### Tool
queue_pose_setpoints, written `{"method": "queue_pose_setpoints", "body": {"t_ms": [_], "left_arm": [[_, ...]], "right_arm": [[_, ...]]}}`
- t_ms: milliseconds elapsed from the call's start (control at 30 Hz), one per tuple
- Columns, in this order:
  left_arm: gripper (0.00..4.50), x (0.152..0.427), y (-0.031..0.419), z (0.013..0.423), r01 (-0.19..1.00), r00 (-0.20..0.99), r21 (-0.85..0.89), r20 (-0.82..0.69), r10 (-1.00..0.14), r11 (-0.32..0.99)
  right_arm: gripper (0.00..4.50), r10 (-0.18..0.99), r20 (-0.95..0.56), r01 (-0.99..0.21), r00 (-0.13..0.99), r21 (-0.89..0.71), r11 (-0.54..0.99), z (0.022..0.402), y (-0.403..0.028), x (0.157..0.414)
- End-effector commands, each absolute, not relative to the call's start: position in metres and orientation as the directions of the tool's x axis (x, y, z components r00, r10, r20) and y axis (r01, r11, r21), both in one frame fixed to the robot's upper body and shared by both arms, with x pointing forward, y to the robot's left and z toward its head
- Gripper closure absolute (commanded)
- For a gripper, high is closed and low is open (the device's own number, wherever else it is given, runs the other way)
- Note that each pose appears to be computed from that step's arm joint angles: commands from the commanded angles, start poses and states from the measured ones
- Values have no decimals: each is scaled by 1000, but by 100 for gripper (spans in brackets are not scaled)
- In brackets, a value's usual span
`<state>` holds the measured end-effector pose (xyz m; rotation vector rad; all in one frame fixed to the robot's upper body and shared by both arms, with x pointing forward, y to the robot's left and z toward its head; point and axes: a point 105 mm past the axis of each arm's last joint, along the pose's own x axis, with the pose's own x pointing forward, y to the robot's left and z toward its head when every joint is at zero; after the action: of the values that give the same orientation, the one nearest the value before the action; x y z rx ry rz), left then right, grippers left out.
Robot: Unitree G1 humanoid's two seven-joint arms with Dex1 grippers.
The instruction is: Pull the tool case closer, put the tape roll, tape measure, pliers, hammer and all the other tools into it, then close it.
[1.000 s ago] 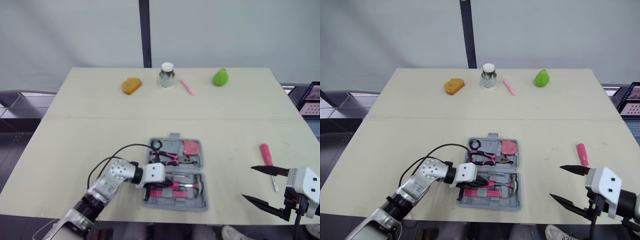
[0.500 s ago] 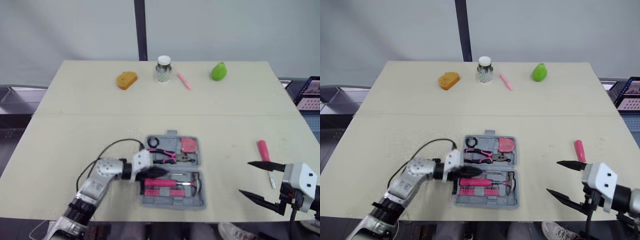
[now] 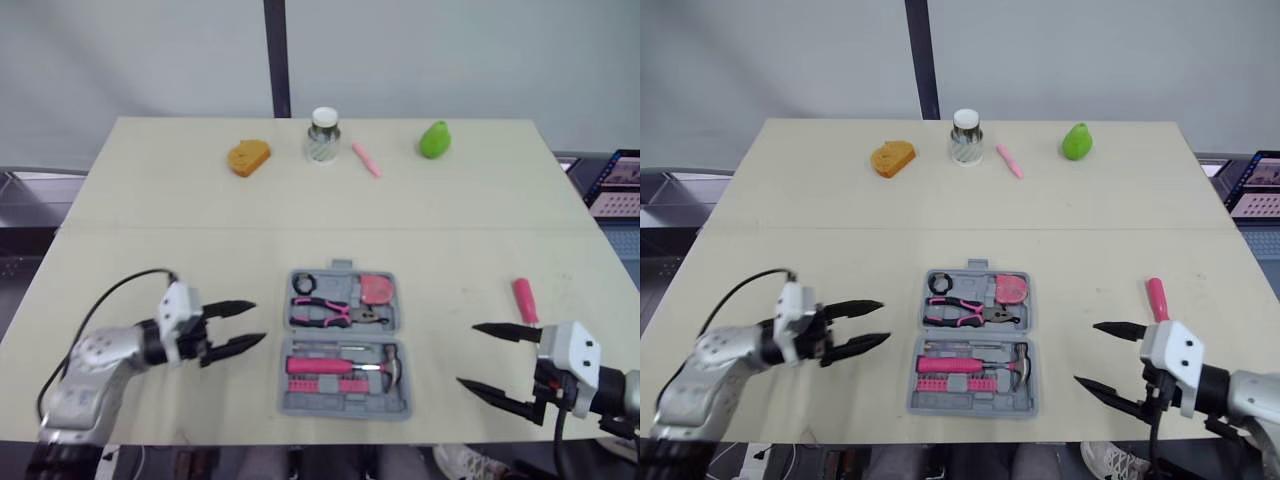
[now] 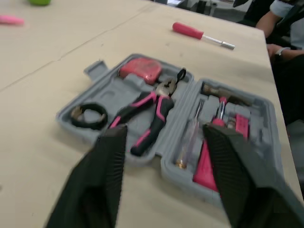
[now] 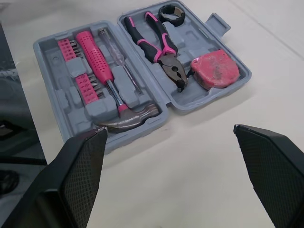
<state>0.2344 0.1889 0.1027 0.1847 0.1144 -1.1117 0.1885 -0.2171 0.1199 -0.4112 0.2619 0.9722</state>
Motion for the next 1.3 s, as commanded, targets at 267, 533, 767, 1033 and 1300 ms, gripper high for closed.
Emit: {"method": "queue_pose_setpoints", "body": {"t_ms": [267,533,767,1033,1300], "left_arm": [[2,167,231,75,843,537,146,-248,-806,517],[2,163,242,68,809,587,181,-247,-771,559],[2,182,219,100,871,486,180,-172,-857,457],[2,190,176,129,932,321,212,-112,-940,293],[2,197,165,133,928,323,227,-95,-942,295]], "right_arm": [[0,751,-403,-848,523,-155,507,94,-208,169],[0,749,-404,-846,525,-155,510,92,-212,172],[0,699,-379,-789,606,-173,590,102,-216,181],[0,544,-397,-638,739,-155,754,111,-232,180],[0,403,-367,-489,838,-180,853,119,-249,188]]}}
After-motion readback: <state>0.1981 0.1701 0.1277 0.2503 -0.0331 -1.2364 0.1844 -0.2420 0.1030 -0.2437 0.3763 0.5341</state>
